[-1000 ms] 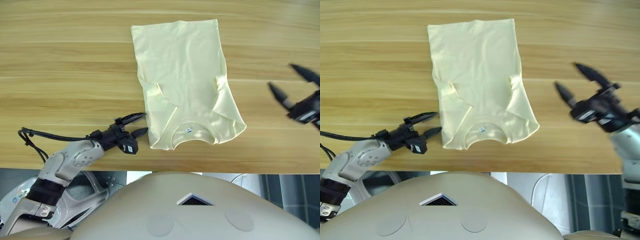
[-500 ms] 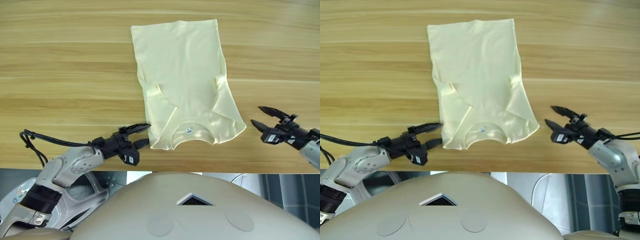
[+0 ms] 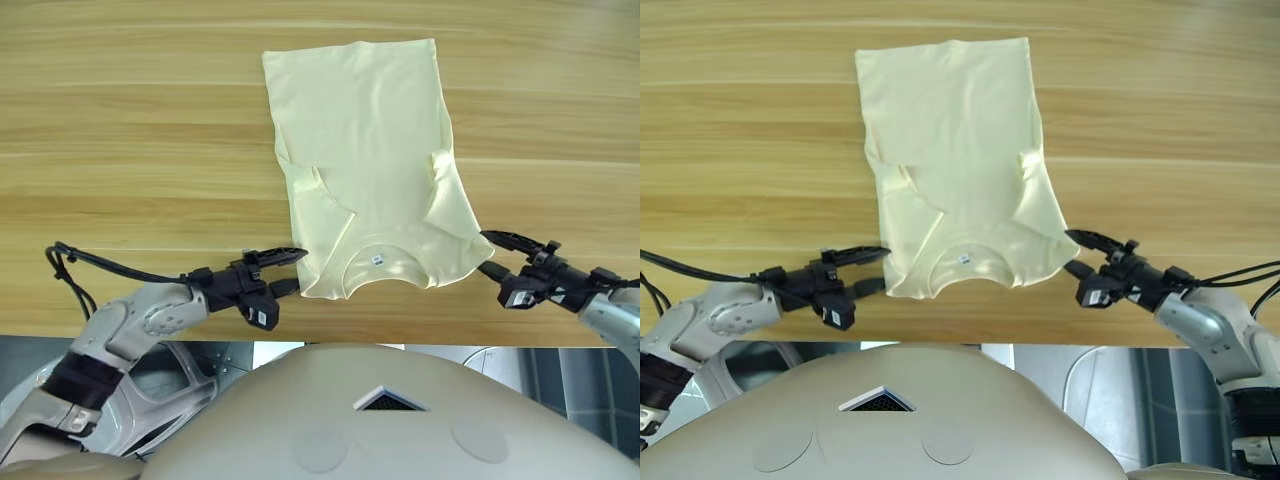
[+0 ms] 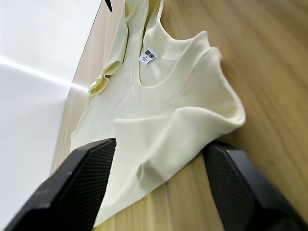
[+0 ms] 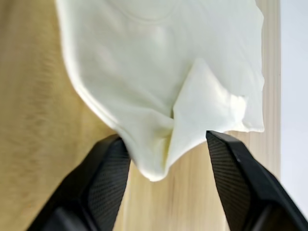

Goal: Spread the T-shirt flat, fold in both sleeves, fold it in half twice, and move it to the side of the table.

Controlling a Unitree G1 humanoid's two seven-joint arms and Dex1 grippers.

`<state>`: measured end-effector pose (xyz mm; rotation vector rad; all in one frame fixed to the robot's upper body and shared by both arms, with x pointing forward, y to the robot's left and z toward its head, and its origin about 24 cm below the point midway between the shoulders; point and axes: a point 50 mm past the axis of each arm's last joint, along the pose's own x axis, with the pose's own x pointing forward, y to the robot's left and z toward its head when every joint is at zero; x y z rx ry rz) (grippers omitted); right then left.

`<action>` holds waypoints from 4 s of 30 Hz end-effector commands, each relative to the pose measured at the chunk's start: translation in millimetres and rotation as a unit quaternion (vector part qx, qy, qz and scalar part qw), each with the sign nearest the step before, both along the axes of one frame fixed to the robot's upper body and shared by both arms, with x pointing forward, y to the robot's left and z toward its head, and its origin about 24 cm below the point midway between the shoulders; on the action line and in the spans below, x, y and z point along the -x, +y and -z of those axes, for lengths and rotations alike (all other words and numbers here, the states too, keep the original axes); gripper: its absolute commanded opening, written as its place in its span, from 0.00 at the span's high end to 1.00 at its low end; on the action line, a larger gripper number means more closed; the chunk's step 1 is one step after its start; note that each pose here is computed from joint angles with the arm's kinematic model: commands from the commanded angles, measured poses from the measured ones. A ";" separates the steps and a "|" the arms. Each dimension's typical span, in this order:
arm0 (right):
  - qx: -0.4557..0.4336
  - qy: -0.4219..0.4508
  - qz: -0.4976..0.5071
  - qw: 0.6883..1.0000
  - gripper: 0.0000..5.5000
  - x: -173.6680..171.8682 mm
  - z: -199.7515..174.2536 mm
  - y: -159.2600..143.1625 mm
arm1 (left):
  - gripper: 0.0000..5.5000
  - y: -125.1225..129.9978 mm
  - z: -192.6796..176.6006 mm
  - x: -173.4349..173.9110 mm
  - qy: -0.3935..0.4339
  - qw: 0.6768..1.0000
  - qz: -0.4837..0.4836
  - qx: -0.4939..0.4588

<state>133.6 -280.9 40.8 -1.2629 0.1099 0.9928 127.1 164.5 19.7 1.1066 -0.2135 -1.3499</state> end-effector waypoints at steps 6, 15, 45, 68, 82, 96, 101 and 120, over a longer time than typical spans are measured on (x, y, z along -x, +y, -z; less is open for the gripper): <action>0.009 0.018 -0.003 1.000 0.50 -1.2 14.0 -0.5 | 0.40 4.2 34.5 16.1 0.081 0.991 0.044 -0.095; 0.006 0.026 -0.039 0.999 0.62 0.0 15.5 8.5 | 0.49 1.8 37.4 16.5 0.089 0.990 0.055 -0.100; -0.156 0.090 -0.111 0.977 1.00 43.8 -8.2 69.0 | 1.00 26.1 3.3 44.9 0.121 0.990 -0.065 0.032; -0.299 -0.075 0.073 0.949 1.00 -106.2 -28.4 61.4 | 1.00 -9.8 -31.3 -113.2 -0.031 0.915 -0.301 0.267; -0.281 -0.107 0.151 0.942 1.00 -181.6 -11.4 83.0 | 1.00 -2.5 -21.2 -167.7 -0.047 0.872 -0.395 0.286; -0.243 -0.114 0.215 0.939 1.00 -212.0 0.8 96.2 | 1.00 -13.3 -10.4 -203.8 -0.022 0.862 -0.428 0.269; -0.245 -0.113 0.269 0.924 0.81 -229.0 -5.7 102.4 | 0.88 -17.8 -15.2 -223.7 0.009 0.850 -0.455 0.265; -0.266 -0.151 0.212 0.928 0.35 -211.3 12.7 154.5 | 0.40 72.8 -33.1 -219.7 -0.011 0.658 -0.604 0.450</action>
